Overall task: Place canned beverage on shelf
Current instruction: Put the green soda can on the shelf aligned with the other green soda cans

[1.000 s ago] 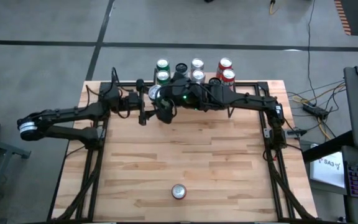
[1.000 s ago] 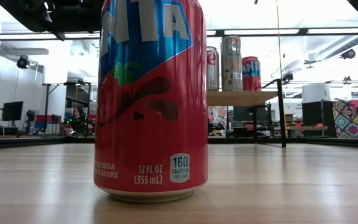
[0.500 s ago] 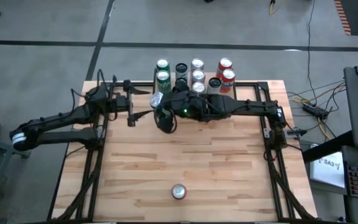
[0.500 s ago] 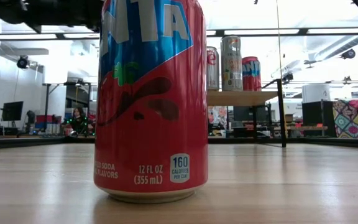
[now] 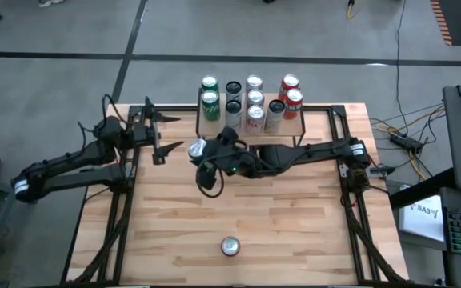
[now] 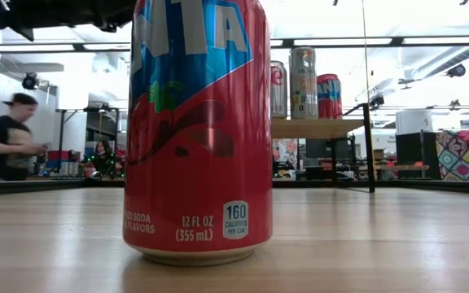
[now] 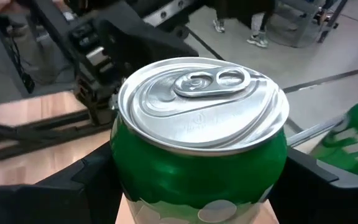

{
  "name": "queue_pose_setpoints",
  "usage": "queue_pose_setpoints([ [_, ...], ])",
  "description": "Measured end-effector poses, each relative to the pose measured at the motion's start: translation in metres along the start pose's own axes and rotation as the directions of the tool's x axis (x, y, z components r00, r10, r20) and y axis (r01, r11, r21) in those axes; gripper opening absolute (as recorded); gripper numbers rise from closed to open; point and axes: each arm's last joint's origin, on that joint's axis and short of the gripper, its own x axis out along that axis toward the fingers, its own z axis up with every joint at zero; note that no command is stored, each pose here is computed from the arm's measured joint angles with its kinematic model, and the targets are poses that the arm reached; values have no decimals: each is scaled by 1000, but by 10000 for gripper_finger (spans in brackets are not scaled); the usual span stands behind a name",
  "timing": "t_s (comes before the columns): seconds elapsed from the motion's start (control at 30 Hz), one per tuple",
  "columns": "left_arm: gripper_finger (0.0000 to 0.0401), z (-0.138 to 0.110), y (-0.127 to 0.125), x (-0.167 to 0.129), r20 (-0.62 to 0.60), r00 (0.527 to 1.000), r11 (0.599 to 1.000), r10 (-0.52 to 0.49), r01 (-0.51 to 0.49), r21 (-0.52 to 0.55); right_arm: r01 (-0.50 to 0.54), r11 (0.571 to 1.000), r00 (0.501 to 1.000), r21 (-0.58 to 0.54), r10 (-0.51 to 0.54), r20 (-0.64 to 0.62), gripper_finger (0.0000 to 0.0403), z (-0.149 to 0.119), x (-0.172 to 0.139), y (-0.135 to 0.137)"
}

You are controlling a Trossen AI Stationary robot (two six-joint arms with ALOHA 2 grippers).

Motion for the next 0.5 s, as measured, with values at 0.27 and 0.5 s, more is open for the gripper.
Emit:
queue_pose_setpoints([
  [0.27, 317, 6, 2, -9, -22, 995, 995, 101, -102, -8, 69, 992, 995, 105, -76, 63, 297, -29, 19, 3],
  [0.5, 317, 8, 1, -14, -25, 994, 995, 103, -103, 5, 259, 951, 961, 169, -271, 53, 297, -48, 24, -3],
])
